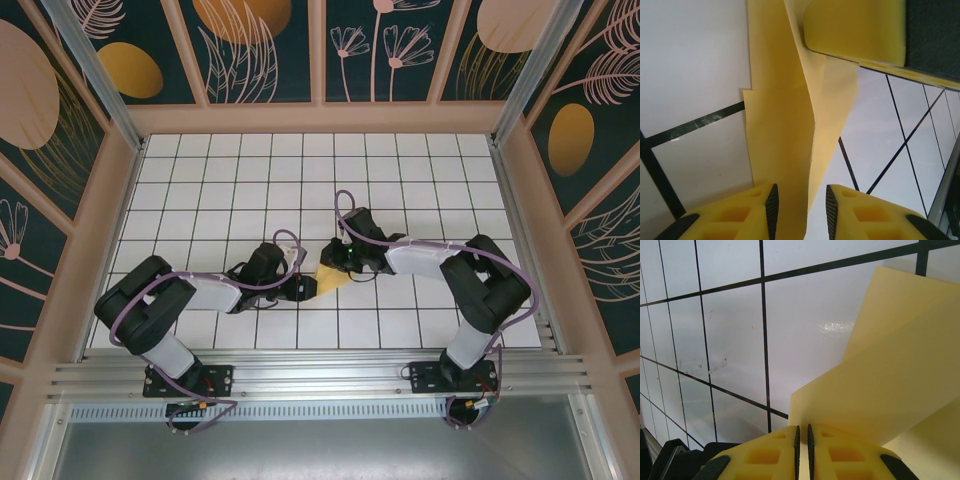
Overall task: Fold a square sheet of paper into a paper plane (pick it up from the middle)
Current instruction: Fourth fold the wing at the center of the table.
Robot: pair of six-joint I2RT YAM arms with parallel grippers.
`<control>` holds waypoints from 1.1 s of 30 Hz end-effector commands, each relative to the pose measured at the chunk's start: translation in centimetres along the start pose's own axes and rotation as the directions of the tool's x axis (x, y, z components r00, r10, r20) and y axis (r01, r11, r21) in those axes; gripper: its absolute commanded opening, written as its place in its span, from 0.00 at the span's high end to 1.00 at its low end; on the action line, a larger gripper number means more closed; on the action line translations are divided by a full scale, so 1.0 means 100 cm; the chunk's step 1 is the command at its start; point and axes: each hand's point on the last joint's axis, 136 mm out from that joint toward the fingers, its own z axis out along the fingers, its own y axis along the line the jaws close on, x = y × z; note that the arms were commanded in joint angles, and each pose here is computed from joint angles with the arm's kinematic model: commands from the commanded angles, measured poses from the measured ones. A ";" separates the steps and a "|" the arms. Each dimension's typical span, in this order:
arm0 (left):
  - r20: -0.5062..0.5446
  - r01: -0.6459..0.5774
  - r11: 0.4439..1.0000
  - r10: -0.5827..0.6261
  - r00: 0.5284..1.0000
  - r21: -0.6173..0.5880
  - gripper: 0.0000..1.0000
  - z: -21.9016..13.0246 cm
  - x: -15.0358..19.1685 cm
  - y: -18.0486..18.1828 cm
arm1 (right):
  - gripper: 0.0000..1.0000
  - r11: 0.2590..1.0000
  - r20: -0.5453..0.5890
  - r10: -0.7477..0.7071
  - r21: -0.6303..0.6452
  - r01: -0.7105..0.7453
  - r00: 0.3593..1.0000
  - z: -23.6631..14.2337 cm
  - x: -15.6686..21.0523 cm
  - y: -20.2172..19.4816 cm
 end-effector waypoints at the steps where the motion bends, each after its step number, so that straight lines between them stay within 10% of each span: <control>1: -0.010 -0.034 0.999 0.034 0.999 -0.024 0.65 -0.002 -0.003 0.003 | 0.84 0.999 0.001 0.030 0.044 -0.030 1.000 0.000 0.001 -0.011; 33: -0.116 -0.077 0.995 0.069 0.991 -0.061 1.00 0.020 0.008 0.006 | 0.81 0.996 0.084 0.064 0.052 -0.068 0.994 -0.031 0.004 -0.019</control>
